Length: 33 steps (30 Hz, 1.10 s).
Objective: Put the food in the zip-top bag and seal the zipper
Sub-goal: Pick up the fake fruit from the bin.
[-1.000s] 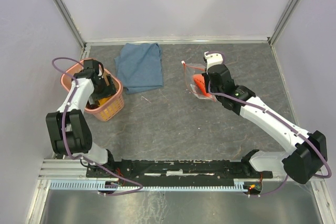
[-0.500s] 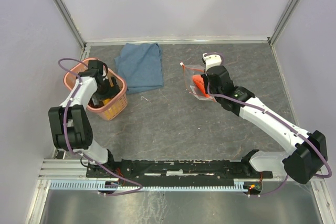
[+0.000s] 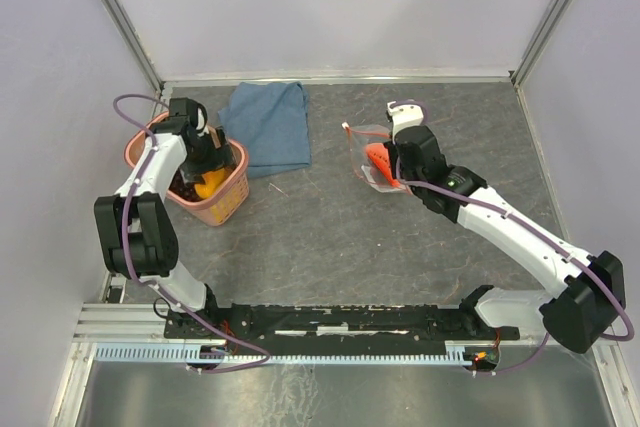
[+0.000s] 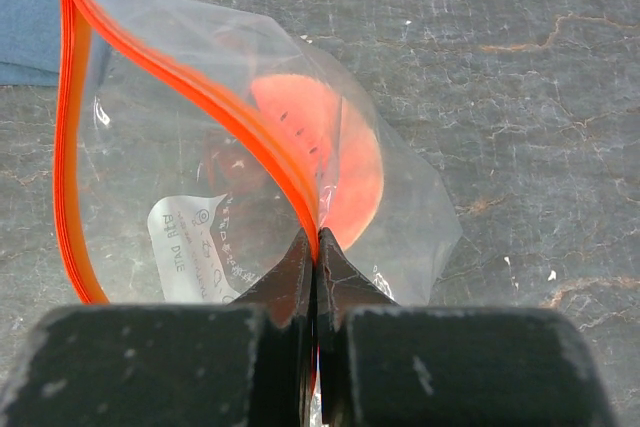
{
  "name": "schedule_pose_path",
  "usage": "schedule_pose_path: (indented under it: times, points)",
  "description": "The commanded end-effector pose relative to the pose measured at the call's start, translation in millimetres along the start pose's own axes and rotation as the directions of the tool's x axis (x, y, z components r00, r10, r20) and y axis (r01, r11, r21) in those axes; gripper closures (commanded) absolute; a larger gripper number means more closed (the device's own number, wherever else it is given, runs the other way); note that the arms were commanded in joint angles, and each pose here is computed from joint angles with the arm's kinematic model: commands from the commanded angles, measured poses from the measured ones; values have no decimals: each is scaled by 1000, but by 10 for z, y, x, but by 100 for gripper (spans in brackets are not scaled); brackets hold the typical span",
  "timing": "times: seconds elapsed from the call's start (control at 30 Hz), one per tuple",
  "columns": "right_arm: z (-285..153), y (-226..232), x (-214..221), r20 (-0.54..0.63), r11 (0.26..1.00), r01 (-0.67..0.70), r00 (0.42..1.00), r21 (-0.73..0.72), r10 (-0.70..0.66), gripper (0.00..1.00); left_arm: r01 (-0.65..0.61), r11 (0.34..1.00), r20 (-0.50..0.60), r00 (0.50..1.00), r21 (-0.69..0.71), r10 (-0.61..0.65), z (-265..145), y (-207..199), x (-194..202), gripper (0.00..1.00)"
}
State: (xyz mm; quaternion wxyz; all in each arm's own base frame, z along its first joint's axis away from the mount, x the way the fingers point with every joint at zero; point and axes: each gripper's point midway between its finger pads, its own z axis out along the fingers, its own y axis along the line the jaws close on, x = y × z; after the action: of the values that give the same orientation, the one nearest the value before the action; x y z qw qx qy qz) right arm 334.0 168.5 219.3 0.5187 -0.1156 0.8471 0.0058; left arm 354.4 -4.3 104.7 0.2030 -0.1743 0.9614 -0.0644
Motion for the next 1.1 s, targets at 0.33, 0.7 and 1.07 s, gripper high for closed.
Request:
schedule_pose_path:
  times: [0.33, 0.7, 1.07]
  points:
    - [-171, 22, -258, 118, 1000, -2, 993, 4, 1, 96, -338, 934, -54, 941, -119, 334, -127, 153, 275, 5]
    - [-170, 56, -247, 128, 1000, -1, 992, -7, 2, 96, -288, 958, -65, 956, -9, 287, 179, 2, 453, 5]
    - [-149, 63, -236, 126, 1000, 0, 992, -4, 0, 96, -196, 981, -92, 976, 8, 196, 429, -6, 611, 7]
